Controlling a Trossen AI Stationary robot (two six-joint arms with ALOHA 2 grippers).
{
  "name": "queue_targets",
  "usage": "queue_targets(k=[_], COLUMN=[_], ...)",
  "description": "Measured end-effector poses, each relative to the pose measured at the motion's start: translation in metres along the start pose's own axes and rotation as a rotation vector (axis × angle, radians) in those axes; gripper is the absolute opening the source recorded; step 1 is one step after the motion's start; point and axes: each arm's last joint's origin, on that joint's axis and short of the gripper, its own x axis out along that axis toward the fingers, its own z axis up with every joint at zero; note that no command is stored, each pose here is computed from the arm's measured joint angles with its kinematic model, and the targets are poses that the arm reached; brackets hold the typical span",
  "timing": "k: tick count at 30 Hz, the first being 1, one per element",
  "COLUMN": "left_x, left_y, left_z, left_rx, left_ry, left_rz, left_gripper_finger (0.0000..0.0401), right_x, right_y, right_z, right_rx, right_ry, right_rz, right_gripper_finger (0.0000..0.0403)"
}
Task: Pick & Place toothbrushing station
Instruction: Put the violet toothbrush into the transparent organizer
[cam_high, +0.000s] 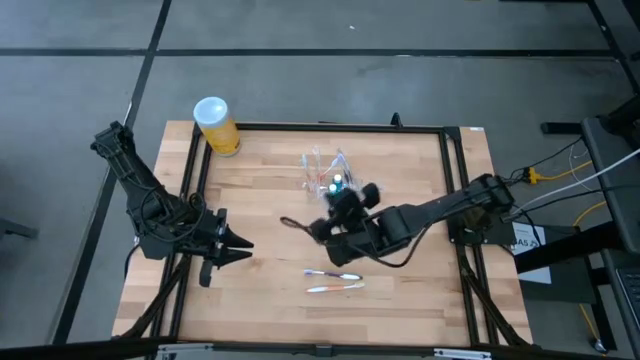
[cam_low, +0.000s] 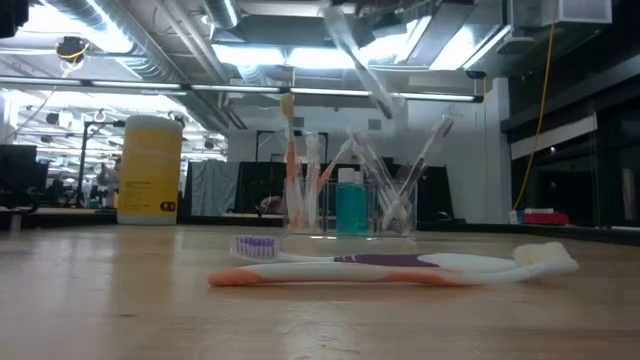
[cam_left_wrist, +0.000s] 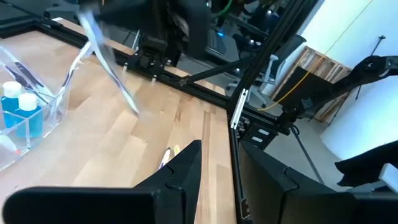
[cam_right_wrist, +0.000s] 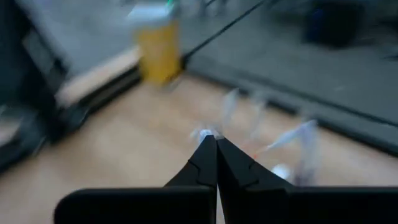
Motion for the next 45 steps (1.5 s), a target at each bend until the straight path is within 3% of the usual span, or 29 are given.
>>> queue_targets(k=[6, 12, 20, 36, 45], left_x=[0.0, 0.0, 0.0, 0.0, 0.0], left_y=[0.0, 0.0, 0.0, 0.001, 0.0], left_z=[0.0, 0.0, 0.0, -0.001, -0.001], left_rx=[-0.008, -0.016, -0.019, -0.021, -0.023], left_ry=[0.0, 0.002, 0.005, 0.008, 0.029], left_rz=[-0.001, -0.003, -0.006, 0.001, -0.021], left_gripper_finger=[0.0102, 0.0102, 0.0102, 0.0102, 0.0102], right_x=[0.008, 0.028, 0.056, 0.08, 0.098], right_y=[-0.02, -0.039, -0.056, -0.074, -0.078], right_z=[0.002, 0.0, 0.004, 0.014, -0.02], right_rx=[0.138, 0.201, 0.195, 0.197, 0.293], right_ry=[-0.175, -0.199, -0.207, -0.221, -0.2], right_rz=[-0.198, -0.301, -0.401, -0.494, -0.49], right_gripper_finger=[0.0001, 0.0, 0.0, 0.0, 0.0])
